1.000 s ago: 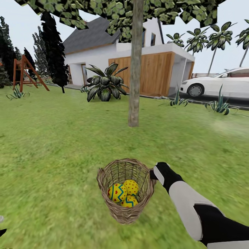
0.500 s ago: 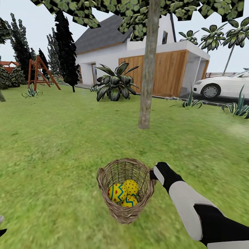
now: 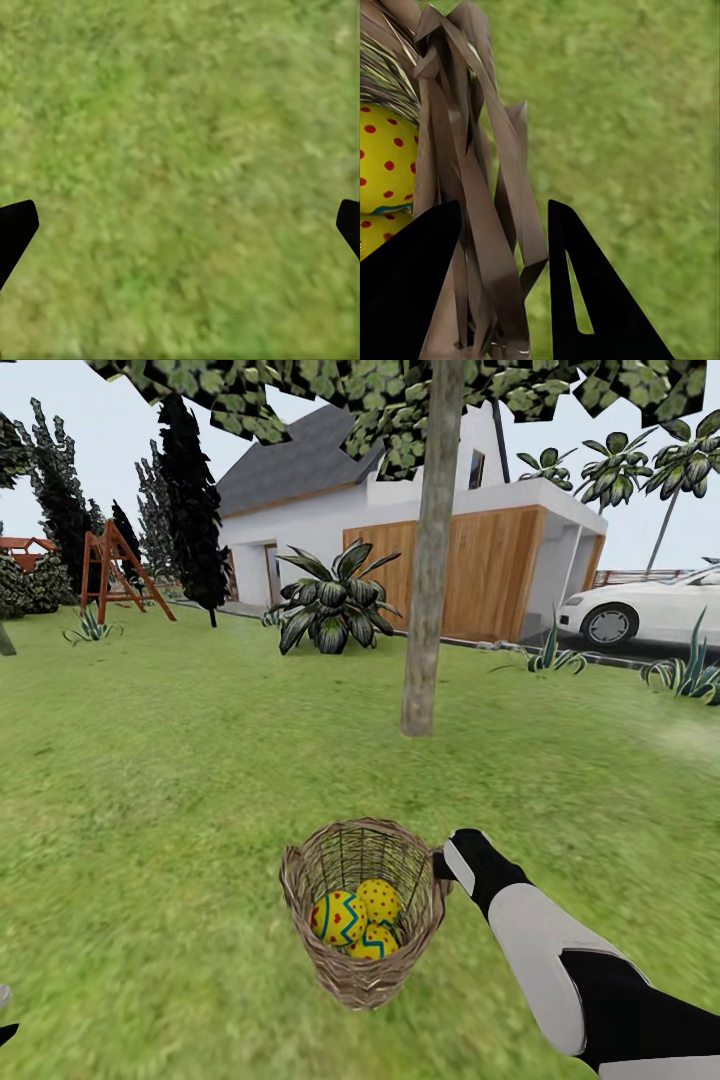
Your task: Take the three Easter eggs out of the wicker basket on the lawn in the garden, then place them on the lawn next to a single tree (choose any tree) so that all three eggs are next to the same tree and none are left in the basket.
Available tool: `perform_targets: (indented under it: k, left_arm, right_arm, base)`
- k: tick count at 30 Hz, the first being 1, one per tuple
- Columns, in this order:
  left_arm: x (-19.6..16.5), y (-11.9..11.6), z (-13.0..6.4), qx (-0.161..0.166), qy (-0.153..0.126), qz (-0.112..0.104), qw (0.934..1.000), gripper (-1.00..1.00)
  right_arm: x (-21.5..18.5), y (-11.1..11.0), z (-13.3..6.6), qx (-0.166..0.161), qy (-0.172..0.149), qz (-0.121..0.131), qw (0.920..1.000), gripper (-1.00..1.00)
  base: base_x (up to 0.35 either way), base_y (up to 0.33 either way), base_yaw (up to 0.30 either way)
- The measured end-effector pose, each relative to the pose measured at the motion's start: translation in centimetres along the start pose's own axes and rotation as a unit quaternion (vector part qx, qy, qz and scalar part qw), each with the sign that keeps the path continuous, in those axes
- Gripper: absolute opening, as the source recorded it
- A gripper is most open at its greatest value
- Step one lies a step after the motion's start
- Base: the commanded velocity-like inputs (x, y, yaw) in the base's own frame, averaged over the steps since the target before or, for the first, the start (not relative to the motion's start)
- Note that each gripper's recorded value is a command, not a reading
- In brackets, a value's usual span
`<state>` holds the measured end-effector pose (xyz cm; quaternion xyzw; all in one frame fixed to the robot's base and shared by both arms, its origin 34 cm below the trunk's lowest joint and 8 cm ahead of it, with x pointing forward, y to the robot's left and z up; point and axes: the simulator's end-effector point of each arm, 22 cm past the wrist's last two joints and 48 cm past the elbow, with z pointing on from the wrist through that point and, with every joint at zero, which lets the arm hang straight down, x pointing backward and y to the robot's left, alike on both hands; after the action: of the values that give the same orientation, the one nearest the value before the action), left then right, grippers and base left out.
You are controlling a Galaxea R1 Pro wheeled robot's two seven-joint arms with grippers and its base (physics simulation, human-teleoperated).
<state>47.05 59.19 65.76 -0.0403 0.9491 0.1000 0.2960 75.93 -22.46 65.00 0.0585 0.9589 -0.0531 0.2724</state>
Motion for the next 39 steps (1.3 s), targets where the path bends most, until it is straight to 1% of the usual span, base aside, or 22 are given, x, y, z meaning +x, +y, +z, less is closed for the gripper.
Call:
perform_targets:
  k: [20, 26, 29, 31, 39]
  left_arm:
    - [-2.7, 0.6, -2.8, 0.0, -0.004, 0.002, 1.0, 1.0]
    - [-2.6, -0.1, -3.3, 0.007, 0.0, -0.009, 0.9999, 1.0]
    - [-1.5, 1.0, -3.1, -0.003, 0.01, -0.019, 0.9998, 1.0]
    - [-1.5, 1.4, -3.2, -0.005, 0.009, -0.021, 0.9997, 1.0]
    - [-2.3, 1.6, -4.2, -0.003, 0.008, -0.021, 0.9997, 1.0]
  right_arm:
    - [-2.4, -0.2, -3.0, 0.0, 0.0, 0.0, 1.0, -1.0]
    - [-3.1, -0.3, -3.9, 0.0, 0.0, 0.0, 1.0, -1.0]
    - [-3.5, -0.3, -4.3, 0.0, 0.0, 0.0, 1.0, -1.0]
    - [-3.7, -0.3, -4.6, 0.0, 0.0, 0.0, 1.0, -1.0]
    - [-4.5, -0.4, -5.8, 0.0, 0.001, -0.001, 1.0, -1.0]
  base:
    - [0.0, 0.0, 0.0]
    - [0.0, 0.0, 0.0]
    - [0.0, 0.0, 0.0]
    - [0.0, 0.0, 0.0]
    - [0.0, 0.0, 0.0]
